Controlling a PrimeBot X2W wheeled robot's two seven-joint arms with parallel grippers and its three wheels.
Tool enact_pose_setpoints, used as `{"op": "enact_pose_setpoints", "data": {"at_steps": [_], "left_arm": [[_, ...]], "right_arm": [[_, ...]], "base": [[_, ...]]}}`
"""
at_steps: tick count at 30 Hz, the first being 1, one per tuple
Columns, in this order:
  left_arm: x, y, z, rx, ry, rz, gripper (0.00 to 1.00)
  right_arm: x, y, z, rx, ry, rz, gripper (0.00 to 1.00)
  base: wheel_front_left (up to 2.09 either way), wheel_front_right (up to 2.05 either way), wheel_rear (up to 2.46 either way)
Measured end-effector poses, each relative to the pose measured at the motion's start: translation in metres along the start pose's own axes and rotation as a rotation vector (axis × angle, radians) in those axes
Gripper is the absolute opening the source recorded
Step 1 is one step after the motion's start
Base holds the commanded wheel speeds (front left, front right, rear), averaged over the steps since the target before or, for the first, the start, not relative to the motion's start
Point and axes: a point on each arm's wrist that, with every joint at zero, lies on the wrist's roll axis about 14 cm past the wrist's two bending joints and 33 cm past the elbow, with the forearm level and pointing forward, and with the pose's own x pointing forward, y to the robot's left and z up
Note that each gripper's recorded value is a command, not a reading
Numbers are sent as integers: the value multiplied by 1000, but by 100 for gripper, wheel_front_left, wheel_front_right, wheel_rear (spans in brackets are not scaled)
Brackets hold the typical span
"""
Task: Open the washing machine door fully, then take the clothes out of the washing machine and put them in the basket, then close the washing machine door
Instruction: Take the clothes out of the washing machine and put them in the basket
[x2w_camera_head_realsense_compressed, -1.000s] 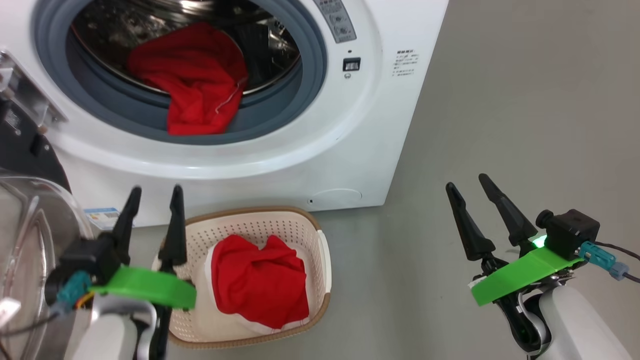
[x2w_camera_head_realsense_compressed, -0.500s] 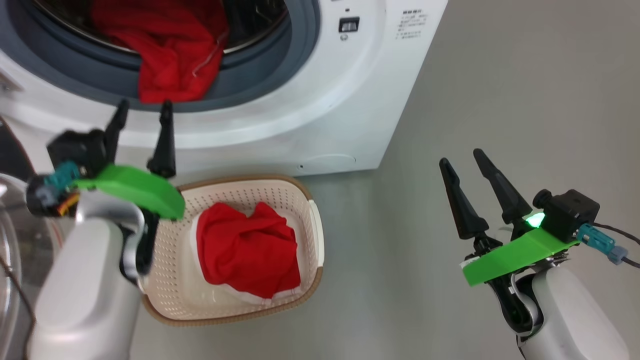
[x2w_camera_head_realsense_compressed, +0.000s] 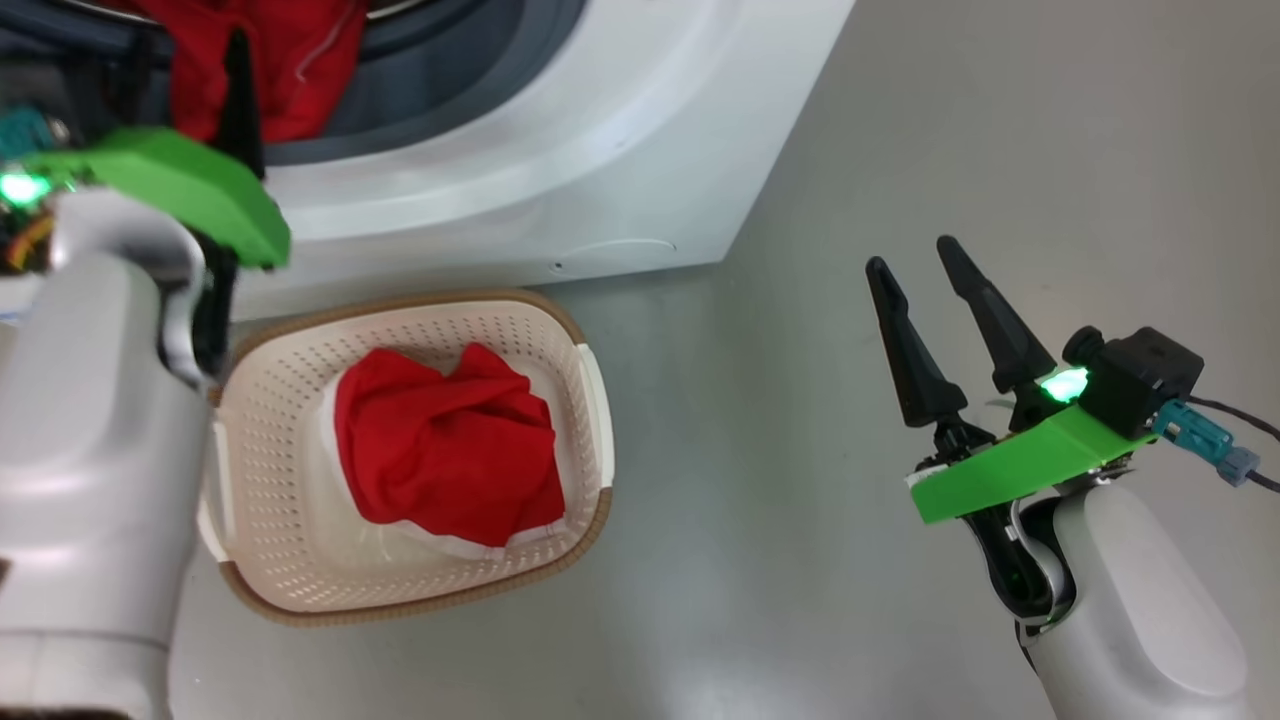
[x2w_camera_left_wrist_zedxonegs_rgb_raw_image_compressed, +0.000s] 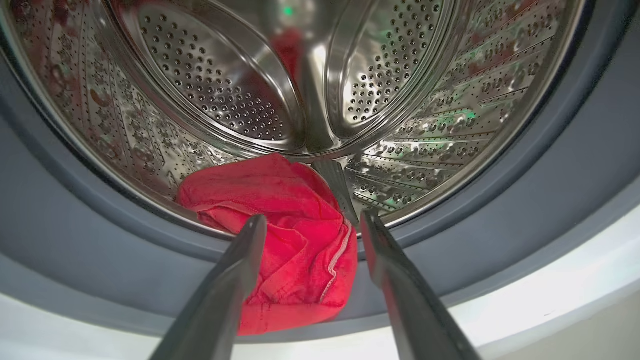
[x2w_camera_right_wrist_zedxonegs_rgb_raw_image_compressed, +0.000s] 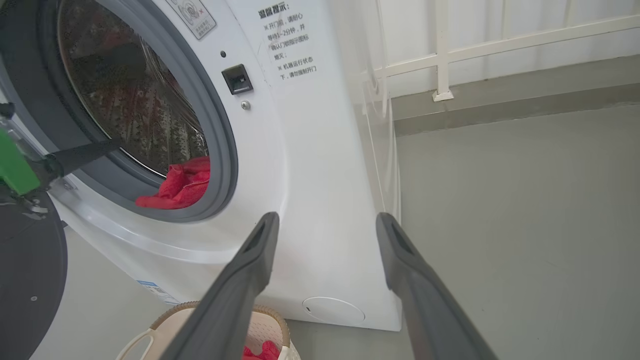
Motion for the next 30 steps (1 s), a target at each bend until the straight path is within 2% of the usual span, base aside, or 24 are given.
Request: {"op": "enact_pose_setpoints", "data": {"at_steps": [9, 30], "left_arm": [[48, 13, 4, 30, 39, 28, 100], [115, 29, -51, 161, 290, 114, 100]], "right_arm": [[2, -14, -15, -3, 28, -36, 100], [-6, -46, -36, -13, 80, -137, 100]], "base": [[0, 0, 0], [0, 0, 0]]}}
